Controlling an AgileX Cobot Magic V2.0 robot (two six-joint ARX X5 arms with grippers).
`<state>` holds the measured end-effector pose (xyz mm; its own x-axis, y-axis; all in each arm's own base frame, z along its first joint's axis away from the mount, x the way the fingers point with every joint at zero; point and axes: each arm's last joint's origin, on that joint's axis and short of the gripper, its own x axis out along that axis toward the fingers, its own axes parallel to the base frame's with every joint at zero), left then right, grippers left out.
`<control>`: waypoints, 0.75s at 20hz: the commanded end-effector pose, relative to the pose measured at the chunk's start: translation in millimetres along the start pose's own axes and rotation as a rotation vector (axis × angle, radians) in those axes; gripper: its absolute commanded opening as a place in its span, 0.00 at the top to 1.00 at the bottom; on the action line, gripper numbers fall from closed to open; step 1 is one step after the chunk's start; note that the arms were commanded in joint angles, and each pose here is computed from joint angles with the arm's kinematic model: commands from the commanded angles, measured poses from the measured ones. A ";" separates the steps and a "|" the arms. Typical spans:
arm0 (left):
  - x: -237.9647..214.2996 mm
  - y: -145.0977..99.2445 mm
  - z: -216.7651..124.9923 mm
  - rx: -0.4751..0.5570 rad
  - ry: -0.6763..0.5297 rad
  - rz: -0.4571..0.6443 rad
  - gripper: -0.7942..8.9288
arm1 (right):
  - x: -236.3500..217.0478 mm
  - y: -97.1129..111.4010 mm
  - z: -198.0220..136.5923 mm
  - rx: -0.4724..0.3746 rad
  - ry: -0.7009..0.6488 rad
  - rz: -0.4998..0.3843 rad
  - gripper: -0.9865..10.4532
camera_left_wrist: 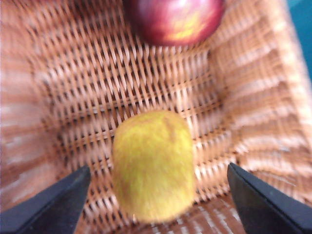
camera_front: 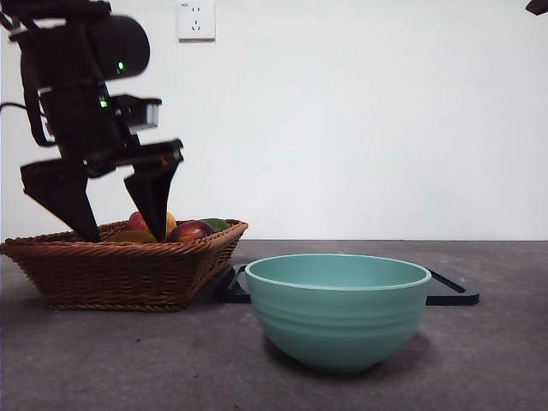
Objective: Pick up the wifruite, put it on the bowl, pick up the plate, put it on desk
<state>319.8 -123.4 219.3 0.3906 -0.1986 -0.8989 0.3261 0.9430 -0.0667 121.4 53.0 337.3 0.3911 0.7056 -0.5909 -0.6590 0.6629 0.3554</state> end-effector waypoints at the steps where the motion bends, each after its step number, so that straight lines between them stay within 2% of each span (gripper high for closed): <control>1: 10.9 -1.5 5.3 0.021 0.005 0.004 0.47 | -2.3 2.0 5.0 -0.006 -0.017 0.002 0.59; 5: 17.5 -1.3 6.1 0.020 0.005 0.004 0.48 | -2.3 2.0 5.0 -0.006 -0.017 0.002 0.59; 9: 17.6 -1.3 6.3 0.020 0.004 0.004 0.69 | -2.3 2.0 5.0 -0.006 -0.017 0.002 0.59; 15: 9.0 -1.7 6.9 0.021 -0.015 0.002 0.70 | -2.3 2.0 5.2 -0.006 -0.019 0.002 0.59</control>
<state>326.2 -125.8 208.7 0.3877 -0.1947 -0.9010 0.3314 0.9415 -0.0608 121.4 53.0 337.3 0.3913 0.7057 -0.5907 -0.6594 0.6627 0.3550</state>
